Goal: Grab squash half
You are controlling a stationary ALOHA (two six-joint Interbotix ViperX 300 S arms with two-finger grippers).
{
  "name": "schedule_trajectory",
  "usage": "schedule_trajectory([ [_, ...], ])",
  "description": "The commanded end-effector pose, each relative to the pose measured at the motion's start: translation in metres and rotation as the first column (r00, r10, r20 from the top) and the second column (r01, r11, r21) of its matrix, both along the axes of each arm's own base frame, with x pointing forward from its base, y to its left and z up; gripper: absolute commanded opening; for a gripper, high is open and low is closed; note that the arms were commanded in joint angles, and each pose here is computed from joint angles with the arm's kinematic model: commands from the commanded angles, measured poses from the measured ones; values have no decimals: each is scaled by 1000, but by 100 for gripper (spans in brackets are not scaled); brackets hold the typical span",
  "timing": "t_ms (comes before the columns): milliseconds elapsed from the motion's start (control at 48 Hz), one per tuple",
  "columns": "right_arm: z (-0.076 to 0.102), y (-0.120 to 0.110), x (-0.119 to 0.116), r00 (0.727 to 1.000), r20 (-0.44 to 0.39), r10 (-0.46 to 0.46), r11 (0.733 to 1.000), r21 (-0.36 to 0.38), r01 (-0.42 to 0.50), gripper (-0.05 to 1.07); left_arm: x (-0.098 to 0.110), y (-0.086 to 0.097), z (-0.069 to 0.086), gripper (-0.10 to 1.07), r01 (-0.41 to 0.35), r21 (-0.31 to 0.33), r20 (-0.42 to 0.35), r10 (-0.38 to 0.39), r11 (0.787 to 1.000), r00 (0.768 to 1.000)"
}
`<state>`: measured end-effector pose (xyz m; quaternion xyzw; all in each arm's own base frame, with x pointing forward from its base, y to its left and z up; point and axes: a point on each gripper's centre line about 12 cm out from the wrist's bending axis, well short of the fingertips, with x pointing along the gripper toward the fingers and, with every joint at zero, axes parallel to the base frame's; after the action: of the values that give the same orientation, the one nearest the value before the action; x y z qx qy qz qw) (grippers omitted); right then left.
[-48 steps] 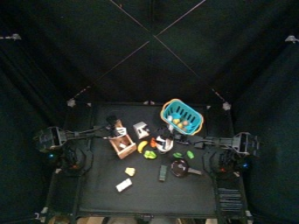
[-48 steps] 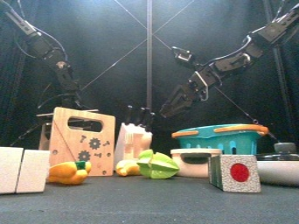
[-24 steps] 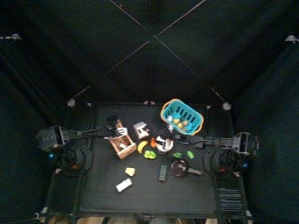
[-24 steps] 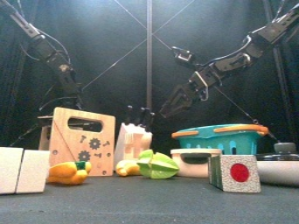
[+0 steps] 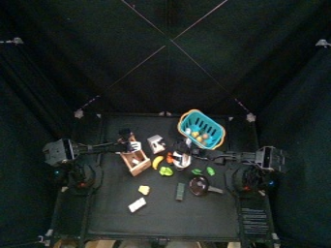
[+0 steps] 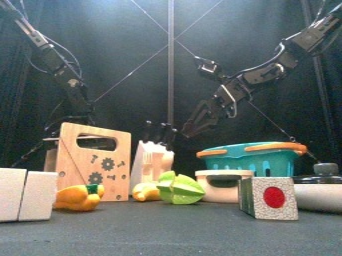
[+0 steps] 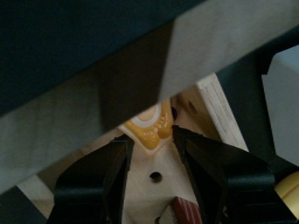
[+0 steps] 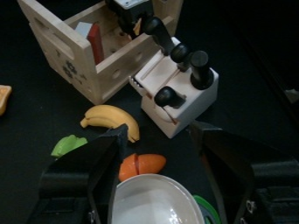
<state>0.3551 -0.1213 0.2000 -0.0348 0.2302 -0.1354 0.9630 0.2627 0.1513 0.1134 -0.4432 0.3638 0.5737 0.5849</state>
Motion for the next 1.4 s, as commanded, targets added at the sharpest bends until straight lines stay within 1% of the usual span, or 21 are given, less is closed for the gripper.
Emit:
schedule_trajectory([
  [0,18,-3,4,999,46,-7,1000,-14,7,91,1,4,4,82,15,23,0,-15,1000,1000],
  [229,33,-3,-5,999,27,-23,1000,-2,23,91,-2,4,1,75,30,33,-18,-29,999,999],
  [521,36,-4,-7,1000,7,-29,1000,1,29,91,-3,4,3,65,28,35,-12,-28,999,1000],
  [604,36,-5,-6,999,6,-32,999,1,32,91,-3,3,7,62,30,41,-2,-30,999,1000],
  [667,36,-5,-6,1000,4,-30,1000,-1,30,91,-2,4,14,61,30,52,19,-31,998,999],
  [792,35,-6,-6,999,0,-33,999,1,33,91,-4,3,26,61,34,73,44,-37,997,998],
  [875,35,-6,-7,999,-1,-36,999,3,36,91,-6,2,31,61,38,84,55,-42,996,998],
  [958,35,-6,-7,999,-6,-36,999,4,36,91,-7,-1,36,61,47,92,71,-54,995,996],
  [1083,35,-7,-7,999,-7,-36,999,0,36,91,-12,-5,39,61,60,103,74,-68,993,995],
  [1250,35,-8,-8,999,-10,-39,999,1,39,91,-22,-19,47,61,96,122,96,-108,988,990],
  [1375,37,-8,-7,999,-2,-39,999,0,39,91,-33,-26,59,61,119,159,131,-140,980,981],
])
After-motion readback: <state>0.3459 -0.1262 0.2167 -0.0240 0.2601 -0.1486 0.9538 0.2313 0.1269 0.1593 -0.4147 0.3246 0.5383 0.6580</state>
